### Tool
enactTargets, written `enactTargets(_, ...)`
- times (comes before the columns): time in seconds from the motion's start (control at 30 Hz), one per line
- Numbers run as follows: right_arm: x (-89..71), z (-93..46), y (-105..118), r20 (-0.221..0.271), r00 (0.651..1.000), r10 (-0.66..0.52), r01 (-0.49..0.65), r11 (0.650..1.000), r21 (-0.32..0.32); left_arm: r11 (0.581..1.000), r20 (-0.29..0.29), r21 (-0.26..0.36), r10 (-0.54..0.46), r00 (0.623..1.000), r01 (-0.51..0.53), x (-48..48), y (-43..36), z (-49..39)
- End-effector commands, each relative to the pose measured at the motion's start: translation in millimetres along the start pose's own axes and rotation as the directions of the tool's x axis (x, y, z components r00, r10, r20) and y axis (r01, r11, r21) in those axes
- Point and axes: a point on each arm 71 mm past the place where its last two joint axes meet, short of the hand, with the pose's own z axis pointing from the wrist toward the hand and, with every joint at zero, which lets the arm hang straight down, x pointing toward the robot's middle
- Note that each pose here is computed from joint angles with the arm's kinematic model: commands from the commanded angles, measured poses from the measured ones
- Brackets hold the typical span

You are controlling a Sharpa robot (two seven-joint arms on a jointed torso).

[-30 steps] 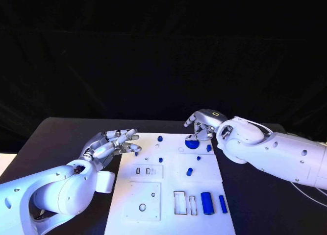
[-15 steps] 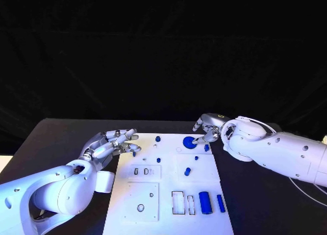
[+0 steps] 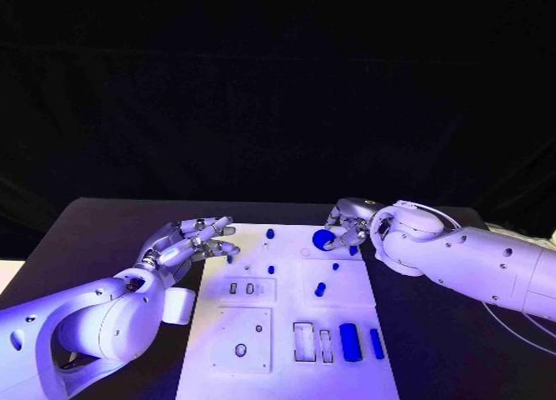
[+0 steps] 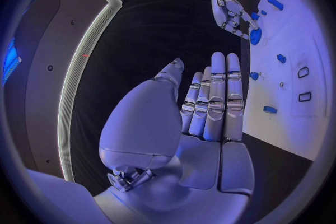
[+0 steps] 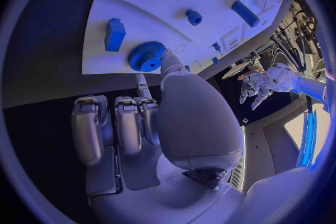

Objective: Assemble the parts on the task board

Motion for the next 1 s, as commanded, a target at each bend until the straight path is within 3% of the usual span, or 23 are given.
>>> enactTargets(0.03, 2.4, 0.7, 1, -0.021, 1.000, -0.004, 0.004, 1.000, -0.001, 1.000, -0.019, 0.002, -0.009, 1.000, 0.009, 2.1, -0.7, 0.5)
enactTargets(0.6, 5.6, 5.8, 0, -0.036, 0.999, 0.000, 0.000, 1.000, 0.003, 1.000, -0.019, -0.001, -0.009, 1.000, 0.009, 2.1, -0.4, 0.7)
enactTargets(1.0, 15.9, 6.2, 5, -0.037, 0.992, -0.123, 0.122, 0.992, -0.016, 1.000, -0.021, -0.003, -0.010, 1.000, 0.010, 1.9, -0.1, 0.9)
